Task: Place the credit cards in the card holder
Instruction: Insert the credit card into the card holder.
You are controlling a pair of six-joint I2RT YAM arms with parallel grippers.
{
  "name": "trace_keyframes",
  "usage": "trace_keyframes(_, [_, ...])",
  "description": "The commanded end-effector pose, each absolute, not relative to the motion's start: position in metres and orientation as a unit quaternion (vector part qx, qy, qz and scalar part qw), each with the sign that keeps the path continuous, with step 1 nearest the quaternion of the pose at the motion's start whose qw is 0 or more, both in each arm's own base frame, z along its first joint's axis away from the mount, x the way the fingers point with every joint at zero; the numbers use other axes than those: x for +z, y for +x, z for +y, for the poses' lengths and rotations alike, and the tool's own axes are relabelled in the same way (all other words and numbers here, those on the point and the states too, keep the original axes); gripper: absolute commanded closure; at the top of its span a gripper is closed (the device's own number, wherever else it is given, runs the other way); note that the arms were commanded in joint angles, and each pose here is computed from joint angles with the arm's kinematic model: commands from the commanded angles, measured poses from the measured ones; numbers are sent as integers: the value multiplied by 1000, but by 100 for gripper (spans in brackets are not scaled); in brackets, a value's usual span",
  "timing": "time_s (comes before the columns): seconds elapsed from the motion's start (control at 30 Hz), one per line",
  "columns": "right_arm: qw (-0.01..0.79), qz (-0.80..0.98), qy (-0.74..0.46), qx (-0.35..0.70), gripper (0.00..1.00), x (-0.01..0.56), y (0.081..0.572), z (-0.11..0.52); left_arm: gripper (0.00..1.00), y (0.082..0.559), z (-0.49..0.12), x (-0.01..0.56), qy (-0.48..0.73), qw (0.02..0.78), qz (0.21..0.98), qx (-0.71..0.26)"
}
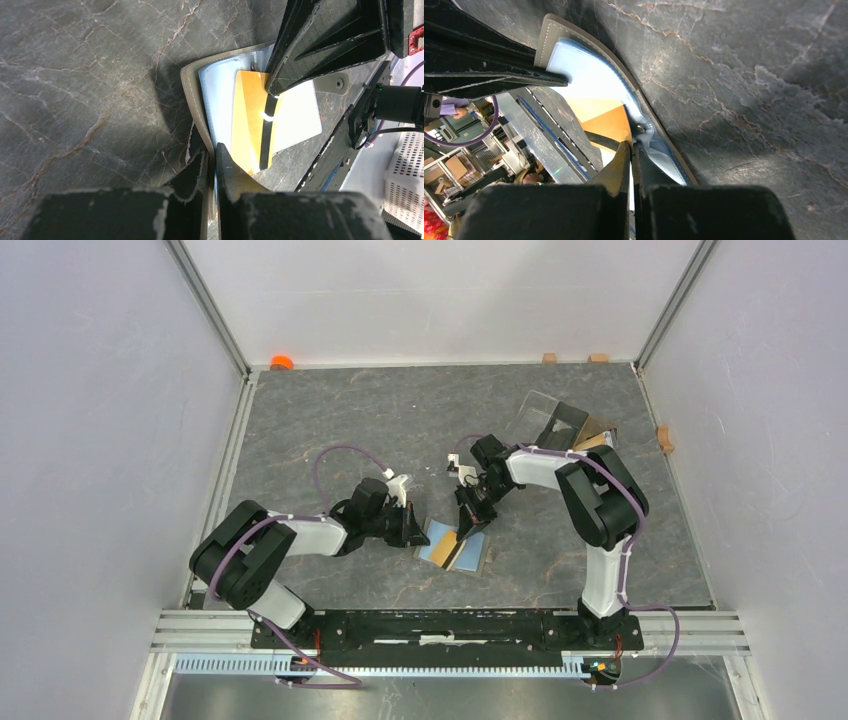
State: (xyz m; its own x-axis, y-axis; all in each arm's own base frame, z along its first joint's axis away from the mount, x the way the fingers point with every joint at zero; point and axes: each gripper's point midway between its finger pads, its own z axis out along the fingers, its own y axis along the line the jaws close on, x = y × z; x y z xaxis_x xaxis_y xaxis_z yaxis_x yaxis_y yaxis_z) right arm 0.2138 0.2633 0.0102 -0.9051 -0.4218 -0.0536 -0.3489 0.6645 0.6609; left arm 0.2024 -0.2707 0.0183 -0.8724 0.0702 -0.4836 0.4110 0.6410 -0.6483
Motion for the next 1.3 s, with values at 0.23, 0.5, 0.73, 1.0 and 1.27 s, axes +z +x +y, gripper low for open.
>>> trace_keyframes(0.23, [-28,-944,224,-241,98,-29,264,249,98,190,-281,22,176,196,865,-426])
trace_keyframes(0.5, [-61,-938,229,-252,85,-14,284,262,98,189,-281,23,175,195,865,-427])
trace_keyframes(0.73, [-70,-938,233,-247,67,-3,286,260,98,194,-277,19,147,200,876,-413])
trace_keyframes(1.0, [-94,-944,235,-213,45,18,288,245,98,200,-271,17,103,212,886,-399])
trace_keyframes(1.27, [-146,-941,209,-220,38,58,291,246,95,200,-272,19,95,210,886,-403])
